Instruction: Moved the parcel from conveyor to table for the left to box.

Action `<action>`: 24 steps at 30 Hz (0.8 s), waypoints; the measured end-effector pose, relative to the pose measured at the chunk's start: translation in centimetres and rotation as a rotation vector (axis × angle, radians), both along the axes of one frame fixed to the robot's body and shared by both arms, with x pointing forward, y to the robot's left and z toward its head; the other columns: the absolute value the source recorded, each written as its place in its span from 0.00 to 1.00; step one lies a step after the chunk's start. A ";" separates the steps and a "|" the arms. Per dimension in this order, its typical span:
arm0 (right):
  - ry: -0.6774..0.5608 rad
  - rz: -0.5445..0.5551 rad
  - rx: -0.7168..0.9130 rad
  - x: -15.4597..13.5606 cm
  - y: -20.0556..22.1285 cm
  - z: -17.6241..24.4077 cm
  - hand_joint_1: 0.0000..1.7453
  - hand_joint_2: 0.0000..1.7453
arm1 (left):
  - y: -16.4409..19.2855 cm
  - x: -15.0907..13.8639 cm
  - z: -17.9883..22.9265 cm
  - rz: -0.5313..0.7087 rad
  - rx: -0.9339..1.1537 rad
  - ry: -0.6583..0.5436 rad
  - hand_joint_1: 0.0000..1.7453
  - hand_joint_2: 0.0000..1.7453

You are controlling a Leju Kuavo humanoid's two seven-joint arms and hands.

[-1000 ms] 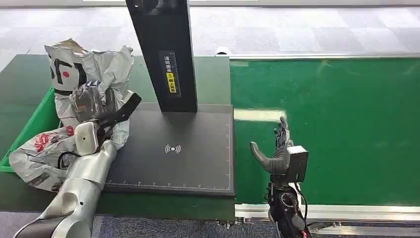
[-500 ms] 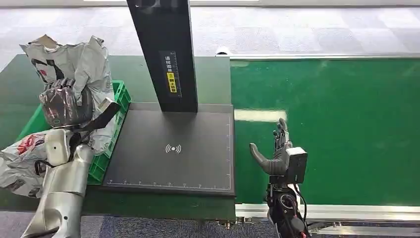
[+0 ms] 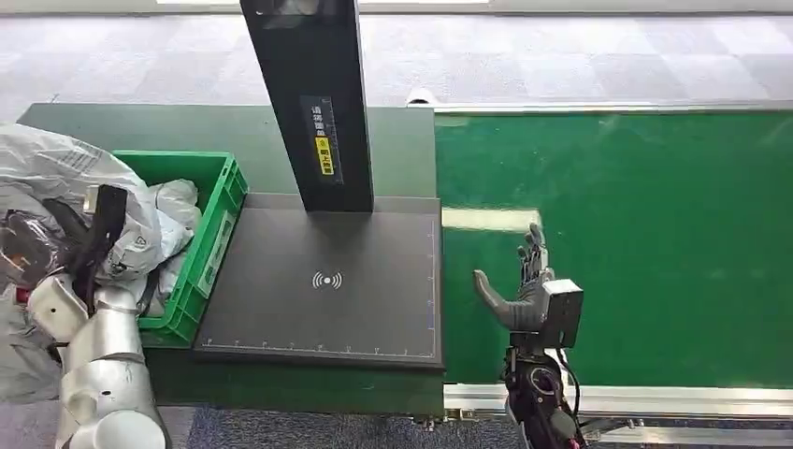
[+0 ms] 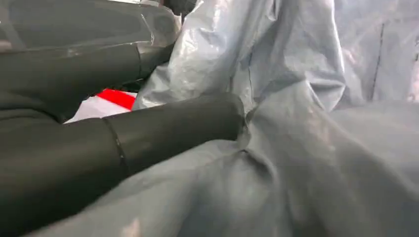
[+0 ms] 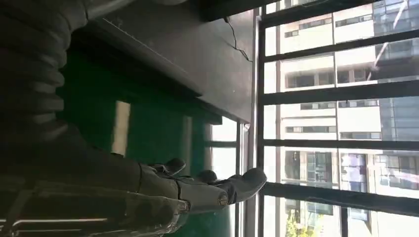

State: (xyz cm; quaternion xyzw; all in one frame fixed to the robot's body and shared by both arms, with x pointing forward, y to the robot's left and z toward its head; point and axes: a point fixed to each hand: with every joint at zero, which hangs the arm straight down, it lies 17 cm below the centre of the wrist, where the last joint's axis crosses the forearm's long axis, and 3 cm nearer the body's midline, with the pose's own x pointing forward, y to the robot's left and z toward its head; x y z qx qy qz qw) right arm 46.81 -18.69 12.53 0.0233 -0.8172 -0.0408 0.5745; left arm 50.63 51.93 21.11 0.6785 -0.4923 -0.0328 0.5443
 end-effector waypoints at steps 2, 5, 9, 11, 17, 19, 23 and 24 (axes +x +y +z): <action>0.000 -0.002 0.001 0.0 0.0 0.1 0.00 1.00 | -0.4 0.6 -0.7 -0.008 0.007 0.061 1.00 0.00; -0.001 -0.009 0.001 -0.1 -0.2 0.2 0.00 1.00 | -2.8 2.4 -1.7 -0.049 0.065 0.129 1.00 0.00; 0.005 -0.010 -0.003 -0.2 -0.2 0.1 0.00 1.00 | -4.9 3.6 -3.4 -0.109 0.130 0.210 1.00 0.00; 0.003 -0.006 -0.006 -0.3 -0.2 0.1 0.00 1.00 | -5.7 4.1 -4.4 -0.121 0.152 0.256 0.95 0.00; -0.004 0.011 -0.009 -0.5 0.1 0.3 0.00 1.00 | -8.0 5.6 -6.6 -0.186 0.261 0.392 0.00 0.00; -0.005 0.012 -0.009 -0.5 0.1 0.4 0.00 1.00 | -8.3 5.8 -6.7 -0.200 0.289 0.409 0.00 0.00; -0.005 0.014 -0.007 -0.6 0.0 0.3 0.00 1.00 | -8.2 5.8 -6.4 -0.191 0.330 0.419 0.00 0.00; -0.005 0.015 -0.007 -0.6 0.0 0.3 0.00 1.00 | -8.3 5.9 -6.3 -0.192 0.343 0.420 0.00 0.00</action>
